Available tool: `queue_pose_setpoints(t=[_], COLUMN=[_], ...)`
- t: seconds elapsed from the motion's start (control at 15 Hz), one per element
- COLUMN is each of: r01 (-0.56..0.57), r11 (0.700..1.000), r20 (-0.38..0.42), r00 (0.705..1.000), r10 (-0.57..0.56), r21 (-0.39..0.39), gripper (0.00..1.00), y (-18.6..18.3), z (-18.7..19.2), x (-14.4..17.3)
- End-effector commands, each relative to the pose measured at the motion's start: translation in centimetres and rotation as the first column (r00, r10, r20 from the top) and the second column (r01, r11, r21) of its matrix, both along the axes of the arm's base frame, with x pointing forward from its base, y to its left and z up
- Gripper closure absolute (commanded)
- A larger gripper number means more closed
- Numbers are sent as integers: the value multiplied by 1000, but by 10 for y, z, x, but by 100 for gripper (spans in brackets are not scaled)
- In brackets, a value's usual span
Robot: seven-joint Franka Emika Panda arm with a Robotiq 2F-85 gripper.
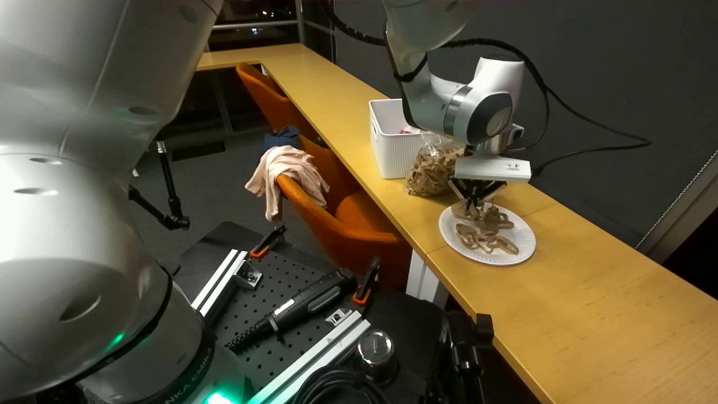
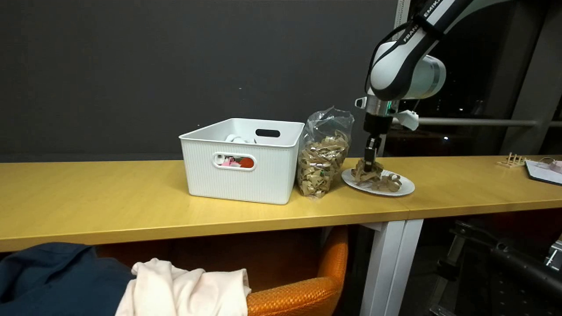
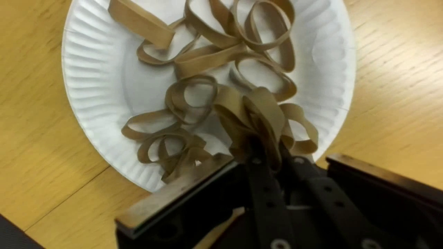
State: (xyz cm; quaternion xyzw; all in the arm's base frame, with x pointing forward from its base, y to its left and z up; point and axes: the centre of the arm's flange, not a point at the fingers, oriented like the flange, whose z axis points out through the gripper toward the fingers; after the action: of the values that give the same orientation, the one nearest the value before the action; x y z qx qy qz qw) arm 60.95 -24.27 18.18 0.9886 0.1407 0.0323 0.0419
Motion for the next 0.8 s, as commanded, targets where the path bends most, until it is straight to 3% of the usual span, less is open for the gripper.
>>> queue_pose_setpoints(t=[0.0, 0.27, 0.47, 0.73], r01=[84, 206, 305, 333], r11=[996, 978, 952, 942], r20=[31, 72, 150, 243], r00=[996, 977, 943, 918], r10=[-83, -202, -297, -312], r21=[-16, -39, -34, -47], gripper=[98, 98, 98, 98], y=[21, 24, 17, 24], z=[52, 101, 141, 181], x=[-26, -48, -61, -64])
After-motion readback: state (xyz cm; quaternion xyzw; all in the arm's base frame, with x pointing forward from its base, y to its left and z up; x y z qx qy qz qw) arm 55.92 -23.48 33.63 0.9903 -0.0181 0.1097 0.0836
